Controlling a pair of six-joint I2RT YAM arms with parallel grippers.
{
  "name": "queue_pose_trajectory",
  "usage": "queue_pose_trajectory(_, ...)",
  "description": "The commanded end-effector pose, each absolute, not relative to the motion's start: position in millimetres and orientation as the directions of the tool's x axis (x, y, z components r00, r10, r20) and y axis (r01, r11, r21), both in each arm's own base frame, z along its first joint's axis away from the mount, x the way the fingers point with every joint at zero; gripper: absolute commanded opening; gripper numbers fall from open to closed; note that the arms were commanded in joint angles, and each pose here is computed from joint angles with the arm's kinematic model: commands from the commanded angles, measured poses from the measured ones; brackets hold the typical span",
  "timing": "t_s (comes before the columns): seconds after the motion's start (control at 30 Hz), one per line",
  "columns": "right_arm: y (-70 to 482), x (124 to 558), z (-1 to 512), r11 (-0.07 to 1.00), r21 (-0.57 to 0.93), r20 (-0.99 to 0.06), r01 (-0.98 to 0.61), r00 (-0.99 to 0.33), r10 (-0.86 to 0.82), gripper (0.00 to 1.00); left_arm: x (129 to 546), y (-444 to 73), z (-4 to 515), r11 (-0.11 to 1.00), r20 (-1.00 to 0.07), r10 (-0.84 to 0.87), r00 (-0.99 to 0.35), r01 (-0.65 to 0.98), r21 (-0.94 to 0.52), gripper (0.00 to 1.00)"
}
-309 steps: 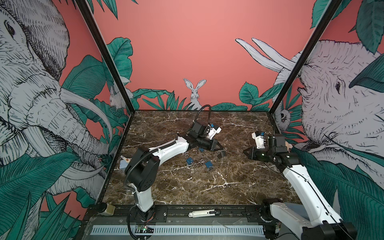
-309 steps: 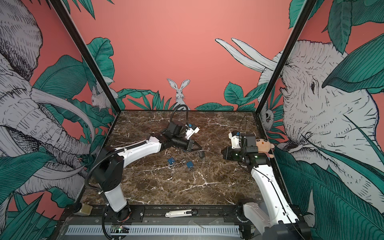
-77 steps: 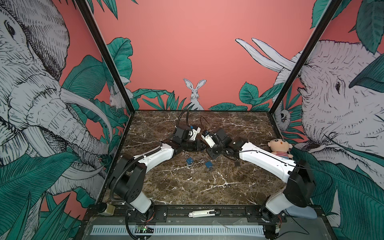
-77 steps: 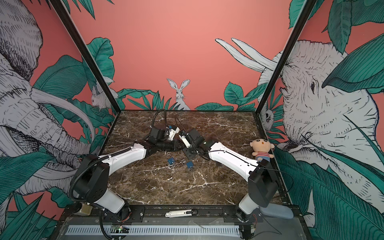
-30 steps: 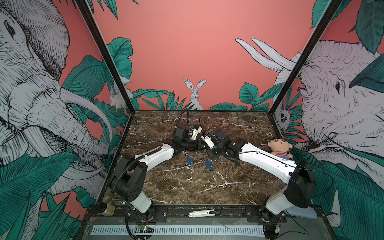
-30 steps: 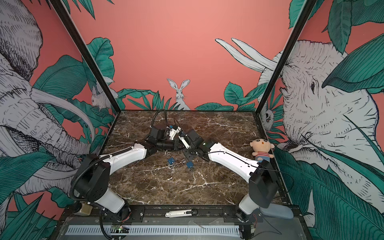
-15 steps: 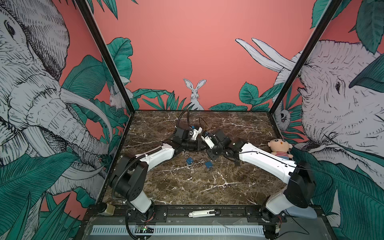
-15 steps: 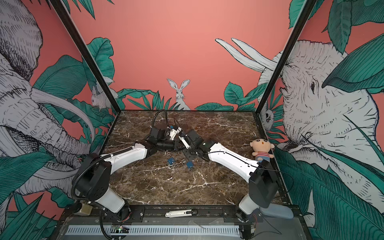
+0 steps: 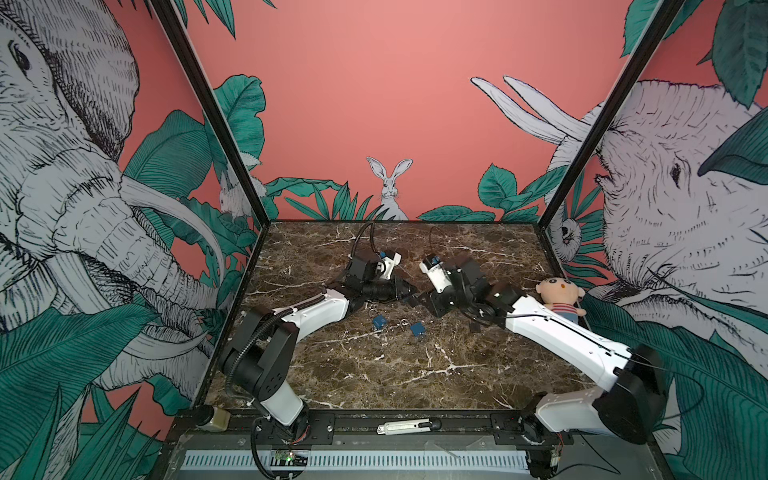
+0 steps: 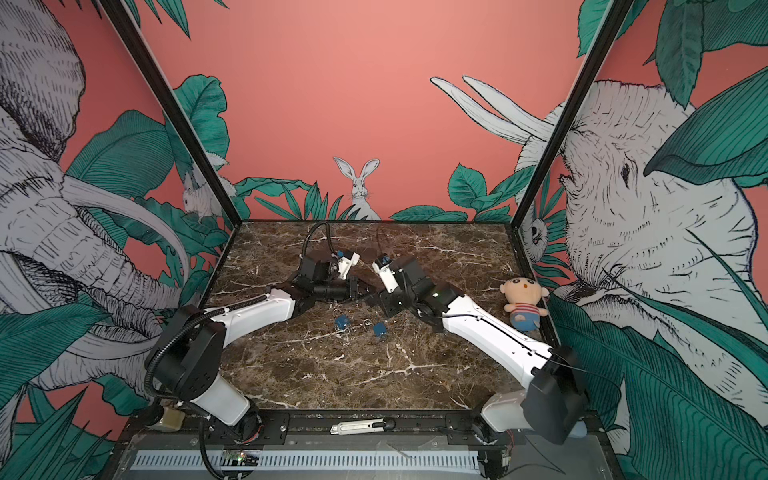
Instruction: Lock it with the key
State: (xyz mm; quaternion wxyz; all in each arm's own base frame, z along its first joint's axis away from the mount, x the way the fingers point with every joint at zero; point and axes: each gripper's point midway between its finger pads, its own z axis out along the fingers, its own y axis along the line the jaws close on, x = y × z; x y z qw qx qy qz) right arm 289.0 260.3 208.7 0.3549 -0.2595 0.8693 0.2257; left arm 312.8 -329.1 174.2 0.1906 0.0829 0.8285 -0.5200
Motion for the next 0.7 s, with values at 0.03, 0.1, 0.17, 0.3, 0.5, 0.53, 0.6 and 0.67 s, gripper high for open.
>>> queue_pose_trajectory(0.03, 258.0, 289.1, 244.0, 0.646, 0.435, -0.786, -0.627, -0.614, -0.068, 0.46, 320.6, -323.1, 221.0, 0.381, -0.453, -0.165, -0.876, 0.367, -0.849, 0.0)
queue_pose_trajectory(0.1, 250.8, 290.6, 249.0, 0.606, 0.493, -0.787, -0.624, -0.617, 0.006, 0.45, 319.7, -322.7, 232.0, 0.361, -0.454, -0.181, -0.872, 0.37, -0.856, 0.0)
queue_pose_trajectory(0.17, 247.1, 290.8, 250.8, 0.581, 0.524, -0.786, -0.623, -0.616, 0.05, 0.45, 319.1, -321.5, 241.4, 0.347, -0.452, -0.2, -0.869, 0.369, -0.862, 0.0)
queue_pose_trajectory(0.3, 250.5, 291.1, 254.3, 0.515, 0.581, -0.774, -0.63, -0.623, 0.112, 0.45, 318.1, -320.2, 260.6, 0.317, -0.452, -0.228, -0.862, 0.374, -0.872, 0.0)
queue_pose_trajectory(0.5, 261.5, 292.5, 254.9, 0.45, 0.613, -0.763, -0.65, -0.635, 0.122, 0.43, 317.8, -317.9, 280.0, 0.304, -0.464, -0.25, -0.85, 0.386, -0.871, 0.0)
queue_pose_trajectory(0.53, 263.1, 292.3, 255.6, 0.445, 0.609, -0.766, -0.656, -0.632, 0.116, 0.43, 318.0, -317.9, 281.8, 0.3, -0.46, -0.256, -0.85, 0.382, -0.874, 0.0)
queue_pose_trajectory(0.6, 264.9, 291.1, 255.0, 0.457, 0.59, -0.777, -0.666, -0.623, 0.096, 0.43, 317.9, -318.3, 286.0, 0.284, -0.451, -0.264, -0.852, 0.379, -0.881, 0.0)
queue_pose_trajectory(0.67, 266.7, 289.9, 254.5, 0.481, 0.549, -0.8, -0.684, -0.597, 0.063, 0.45, 317.8, -318.9, 289.8, 0.269, -0.443, -0.27, -0.855, 0.375, -0.887, 0.0)
